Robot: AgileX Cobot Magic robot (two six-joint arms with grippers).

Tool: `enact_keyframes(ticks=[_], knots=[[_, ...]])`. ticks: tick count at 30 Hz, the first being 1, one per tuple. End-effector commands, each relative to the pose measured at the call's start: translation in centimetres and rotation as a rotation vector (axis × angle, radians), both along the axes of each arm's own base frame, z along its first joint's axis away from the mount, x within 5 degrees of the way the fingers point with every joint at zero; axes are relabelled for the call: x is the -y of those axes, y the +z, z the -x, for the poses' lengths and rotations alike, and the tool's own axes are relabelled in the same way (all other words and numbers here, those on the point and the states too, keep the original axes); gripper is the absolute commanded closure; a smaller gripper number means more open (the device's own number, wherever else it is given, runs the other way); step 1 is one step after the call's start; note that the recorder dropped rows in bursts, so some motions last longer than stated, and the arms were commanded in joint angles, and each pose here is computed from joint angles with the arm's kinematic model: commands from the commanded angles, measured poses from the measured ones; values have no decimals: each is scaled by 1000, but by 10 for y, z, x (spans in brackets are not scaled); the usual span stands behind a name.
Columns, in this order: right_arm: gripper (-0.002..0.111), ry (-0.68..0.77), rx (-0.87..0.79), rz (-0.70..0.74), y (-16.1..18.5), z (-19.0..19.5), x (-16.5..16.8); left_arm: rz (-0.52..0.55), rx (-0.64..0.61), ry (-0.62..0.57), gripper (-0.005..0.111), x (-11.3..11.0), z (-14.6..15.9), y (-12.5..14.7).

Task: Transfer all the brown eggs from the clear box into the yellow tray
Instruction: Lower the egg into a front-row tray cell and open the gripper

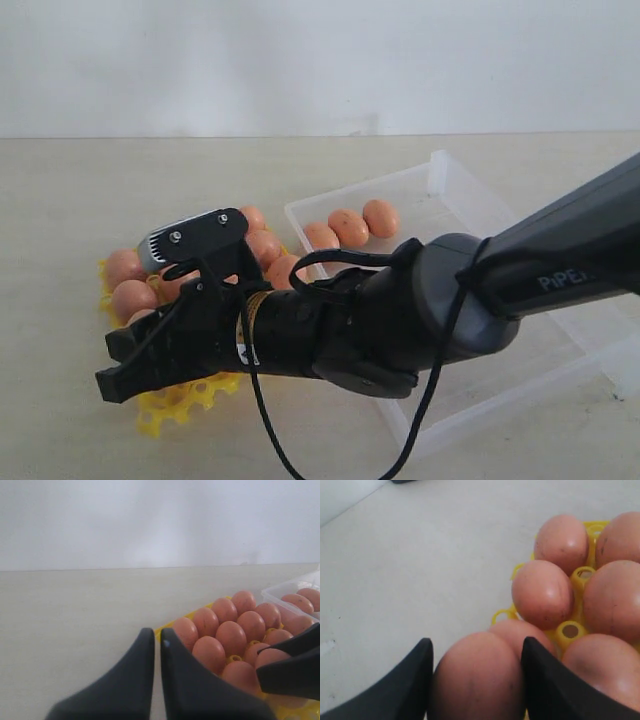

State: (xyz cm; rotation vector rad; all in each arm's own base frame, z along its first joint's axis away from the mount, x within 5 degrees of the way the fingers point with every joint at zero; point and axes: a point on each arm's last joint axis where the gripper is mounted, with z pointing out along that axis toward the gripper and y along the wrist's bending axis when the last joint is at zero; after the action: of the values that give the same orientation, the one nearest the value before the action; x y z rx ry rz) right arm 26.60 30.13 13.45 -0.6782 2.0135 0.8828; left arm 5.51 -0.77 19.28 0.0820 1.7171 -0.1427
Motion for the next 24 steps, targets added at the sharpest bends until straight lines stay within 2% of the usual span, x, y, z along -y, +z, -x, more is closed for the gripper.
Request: enact_keyframes(ticks=[1,9,11,16,19,24], knots=[[108,12,-5,-10,-11,-1,-3,4,7,2,103,0,0,0],[107,26,10,-24,-12,0,-4,4,7,2,103,0,0,0],[101,26,9,-22,-12,0,-4,4,7,2,103,0,0,0],[68,35,13,-18,-13,0,-4,4,7,2,103,0,0,0],[56,35,13,-18,-13,0,-4,4,7,2,103,0,0,0],[54,35,13,-18,-13,0,-4,4,7,2,103,0,0,0]])
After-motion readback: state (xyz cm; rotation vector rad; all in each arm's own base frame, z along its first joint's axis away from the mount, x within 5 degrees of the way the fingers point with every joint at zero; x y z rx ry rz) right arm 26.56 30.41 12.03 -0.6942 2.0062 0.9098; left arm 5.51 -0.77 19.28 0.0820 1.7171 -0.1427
